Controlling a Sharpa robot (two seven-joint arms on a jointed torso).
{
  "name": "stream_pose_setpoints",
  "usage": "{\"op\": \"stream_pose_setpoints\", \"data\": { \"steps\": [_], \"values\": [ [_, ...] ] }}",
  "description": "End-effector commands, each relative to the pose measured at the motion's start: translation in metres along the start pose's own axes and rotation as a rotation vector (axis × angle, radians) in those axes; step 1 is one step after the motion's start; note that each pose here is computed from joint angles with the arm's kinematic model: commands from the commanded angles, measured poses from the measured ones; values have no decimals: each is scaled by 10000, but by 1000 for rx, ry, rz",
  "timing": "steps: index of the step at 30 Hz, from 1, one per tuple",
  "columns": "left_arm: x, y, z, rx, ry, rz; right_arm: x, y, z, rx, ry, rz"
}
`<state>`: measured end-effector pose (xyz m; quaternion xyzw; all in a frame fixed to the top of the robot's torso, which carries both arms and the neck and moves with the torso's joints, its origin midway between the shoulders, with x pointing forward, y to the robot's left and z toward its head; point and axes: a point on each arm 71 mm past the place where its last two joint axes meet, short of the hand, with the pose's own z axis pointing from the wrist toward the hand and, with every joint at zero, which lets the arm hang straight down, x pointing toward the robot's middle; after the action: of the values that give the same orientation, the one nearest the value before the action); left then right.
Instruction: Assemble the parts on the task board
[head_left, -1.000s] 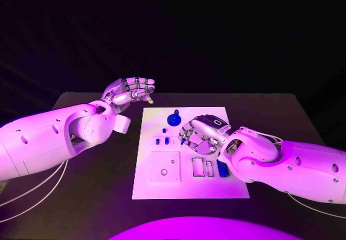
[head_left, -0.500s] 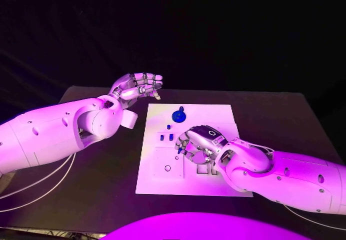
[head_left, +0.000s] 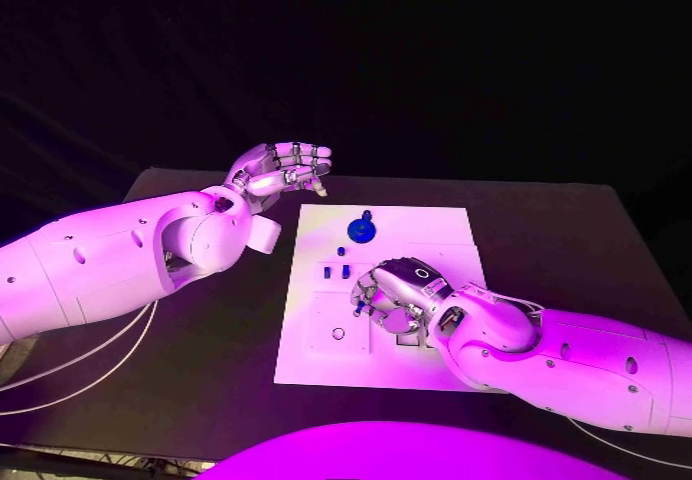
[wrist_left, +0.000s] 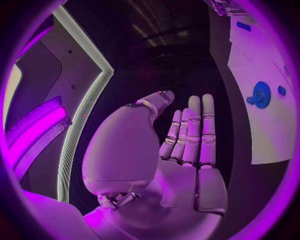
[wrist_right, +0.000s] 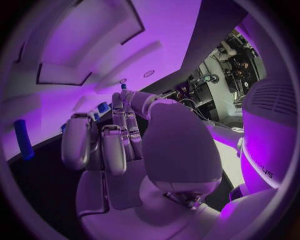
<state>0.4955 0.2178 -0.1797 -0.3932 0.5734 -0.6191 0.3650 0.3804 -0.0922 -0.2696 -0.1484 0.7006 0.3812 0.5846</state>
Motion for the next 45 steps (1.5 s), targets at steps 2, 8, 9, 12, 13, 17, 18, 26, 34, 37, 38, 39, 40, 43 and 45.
{"op": "stream_pose_setpoints", "data": {
  "steps": [2,8,9,12,13,17,18,26,34,37,38,39,40,43,45],
  "values": [
    [22,-9,6,7,15,-10,22,14,11,-13,3,-17],
    [20,-6,6,4,17,-11,40,18,21,-13,10,-17],
    [20,-6,6,4,17,-11,42,18,21,-12,12,-18],
    [20,-5,5,3,18,-11,50,15,23,-10,19,-21],
    [20,-5,5,2,18,-11,52,14,23,-10,21,-22],
    [20,-5,5,2,20,-11,65,10,29,-6,33,-35],
    [20,-4,5,1,20,-11,67,9,30,-5,35,-38],
    [16,-4,1,0,20,-12,98,7,42,3,65,-82],
    [11,-4,-1,-1,20,-11,118,47,46,-11,82,-98],
    [13,-4,-1,-1,20,-11,126,61,47,-19,89,-94],
    [13,-4,-1,0,20,-11,130,66,46,-21,93,-92],
    [12,-4,-1,0,20,-11,134,68,46,-21,96,-89],
    [12,-4,-1,0,20,-11,136,67,45,-20,98,-88],
    [10,-4,-1,0,20,-11,138,54,41,-12,101,-87],
    [9,-4,-2,-1,20,-11,135,44,37,-6,98,-86]
  ]
}}
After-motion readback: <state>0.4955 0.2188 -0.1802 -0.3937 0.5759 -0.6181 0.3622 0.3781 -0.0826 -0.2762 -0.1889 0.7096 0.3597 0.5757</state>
